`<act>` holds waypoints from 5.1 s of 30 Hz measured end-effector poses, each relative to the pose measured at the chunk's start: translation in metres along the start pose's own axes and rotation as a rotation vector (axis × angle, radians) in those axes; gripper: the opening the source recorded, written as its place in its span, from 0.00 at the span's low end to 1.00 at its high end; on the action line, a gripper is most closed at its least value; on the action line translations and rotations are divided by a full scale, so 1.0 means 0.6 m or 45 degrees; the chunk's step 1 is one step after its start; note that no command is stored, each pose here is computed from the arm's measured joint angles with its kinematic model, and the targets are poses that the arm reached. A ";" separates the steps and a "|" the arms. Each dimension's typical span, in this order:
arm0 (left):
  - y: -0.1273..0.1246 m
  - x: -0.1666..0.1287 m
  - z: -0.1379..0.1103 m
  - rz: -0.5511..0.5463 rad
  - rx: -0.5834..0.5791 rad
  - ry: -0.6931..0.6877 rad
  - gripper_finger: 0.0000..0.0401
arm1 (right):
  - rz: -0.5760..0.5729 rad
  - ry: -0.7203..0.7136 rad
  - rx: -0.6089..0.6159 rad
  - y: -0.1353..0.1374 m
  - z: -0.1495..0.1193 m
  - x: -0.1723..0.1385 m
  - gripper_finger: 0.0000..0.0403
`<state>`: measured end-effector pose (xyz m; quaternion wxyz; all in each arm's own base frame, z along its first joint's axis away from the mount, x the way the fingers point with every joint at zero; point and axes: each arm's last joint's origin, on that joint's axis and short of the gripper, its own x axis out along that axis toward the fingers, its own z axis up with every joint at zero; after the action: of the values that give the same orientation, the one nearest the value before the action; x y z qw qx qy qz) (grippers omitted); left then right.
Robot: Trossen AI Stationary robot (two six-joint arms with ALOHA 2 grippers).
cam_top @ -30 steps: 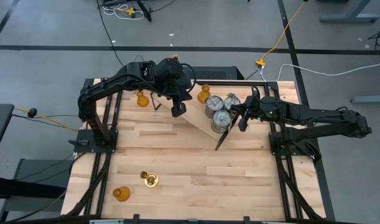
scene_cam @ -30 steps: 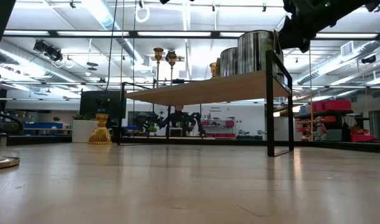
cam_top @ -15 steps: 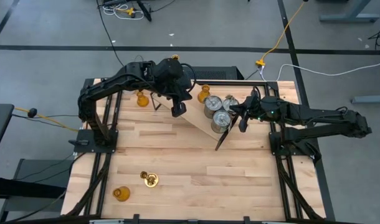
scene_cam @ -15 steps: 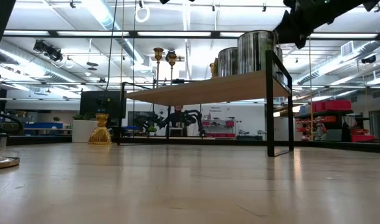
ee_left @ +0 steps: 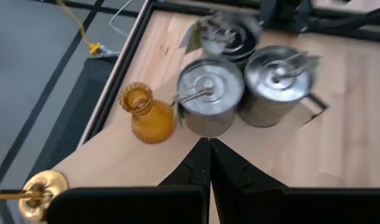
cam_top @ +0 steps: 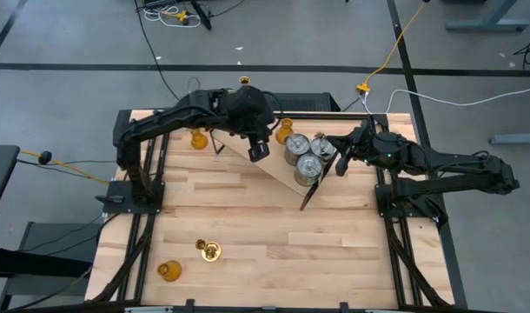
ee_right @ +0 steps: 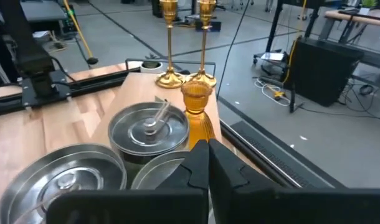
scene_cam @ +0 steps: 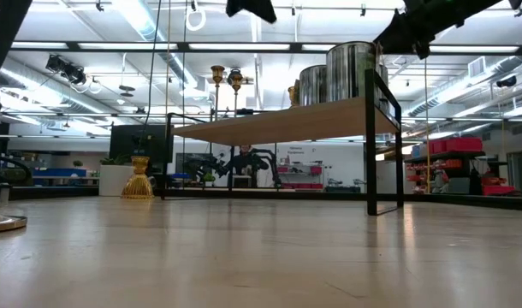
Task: Pick & Place candle stick holders
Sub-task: Adjust the scented candles on the shelf, then adjust the yellow candle holder on the shelf
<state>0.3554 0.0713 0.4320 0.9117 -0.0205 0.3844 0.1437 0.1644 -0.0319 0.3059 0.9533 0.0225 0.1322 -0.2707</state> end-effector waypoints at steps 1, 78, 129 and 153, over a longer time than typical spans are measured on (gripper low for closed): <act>-0.001 0.009 0.000 0.021 0.002 0.011 0.01 | 0.000 0.000 0.000 0.000 0.000 0.000 0.01; 0.004 0.194 -0.016 0.224 -0.218 0.202 0.01 | 0.023 0.031 -0.015 0.001 -0.004 0.000 0.01; 0.004 0.049 0.022 0.068 -0.221 -0.116 0.01 | 0.393 -0.217 -0.011 -0.005 0.020 -0.075 0.01; 0.000 0.045 0.022 -0.011 -0.092 -0.115 0.01 | 0.760 -0.437 -0.063 0.005 -0.126 -0.085 0.01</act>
<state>0.3827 0.0800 0.4221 0.9273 -0.0486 0.3374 0.1545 0.1061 0.0056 0.2463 0.9990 -0.0087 -0.0362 0.0237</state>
